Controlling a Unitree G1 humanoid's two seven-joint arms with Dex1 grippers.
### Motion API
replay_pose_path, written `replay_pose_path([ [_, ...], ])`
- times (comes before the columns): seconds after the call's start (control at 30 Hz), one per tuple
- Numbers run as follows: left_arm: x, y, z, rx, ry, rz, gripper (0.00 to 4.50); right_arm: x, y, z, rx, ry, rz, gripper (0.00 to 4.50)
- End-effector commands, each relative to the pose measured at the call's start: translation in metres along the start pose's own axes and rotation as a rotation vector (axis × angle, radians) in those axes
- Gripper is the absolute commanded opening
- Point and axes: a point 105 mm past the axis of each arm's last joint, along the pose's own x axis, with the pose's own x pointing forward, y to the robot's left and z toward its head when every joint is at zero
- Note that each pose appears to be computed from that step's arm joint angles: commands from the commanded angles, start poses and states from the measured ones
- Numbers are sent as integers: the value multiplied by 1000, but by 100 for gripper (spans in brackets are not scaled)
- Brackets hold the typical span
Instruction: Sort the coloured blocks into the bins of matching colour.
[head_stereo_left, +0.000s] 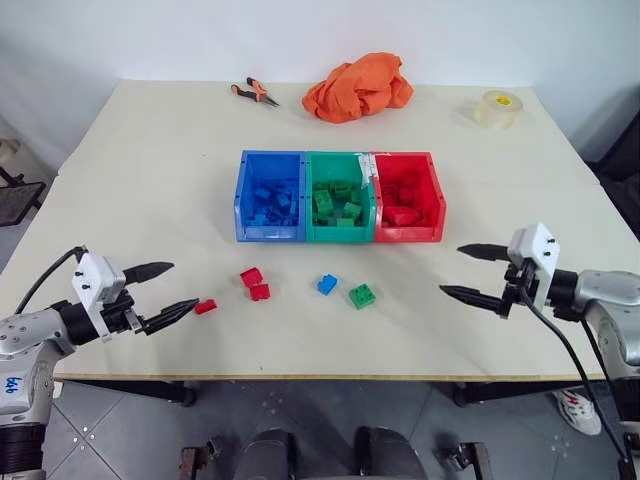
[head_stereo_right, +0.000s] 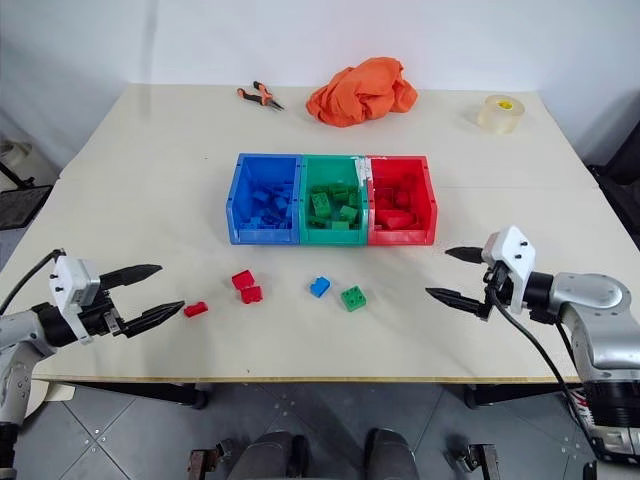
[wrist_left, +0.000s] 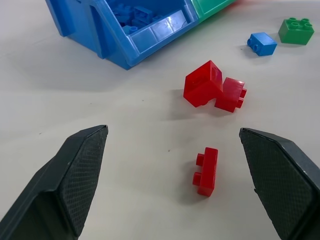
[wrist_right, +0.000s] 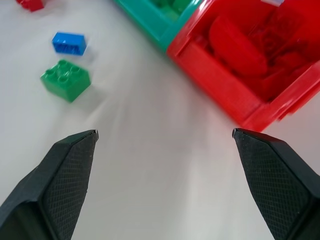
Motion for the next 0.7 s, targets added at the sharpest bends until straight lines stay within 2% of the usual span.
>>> replay_pose_path([
  [0.03, -3, 3, 12, 56, -17, 24, 448, -1, -2, 5, -33, -4, -2, 450],
  [0.23, 8, 0, 13, -19, 1, 7, 448, -8, -2, -1, -27, 40, -11, 450],
  [0.33, 16, -4, 19, 51, -14, -24, 448, -27, 0, -7, -13, 98, -7, 450],
  [0.53, 27, -11, 20, 1, -25, -133, 448, -72, -4, -15, -1, 244, -73, 450],
  [0.7, 33, -14, 19, -4, -43, -178, 448, -67, 3, -9, -3, 267, -68, 450],
])
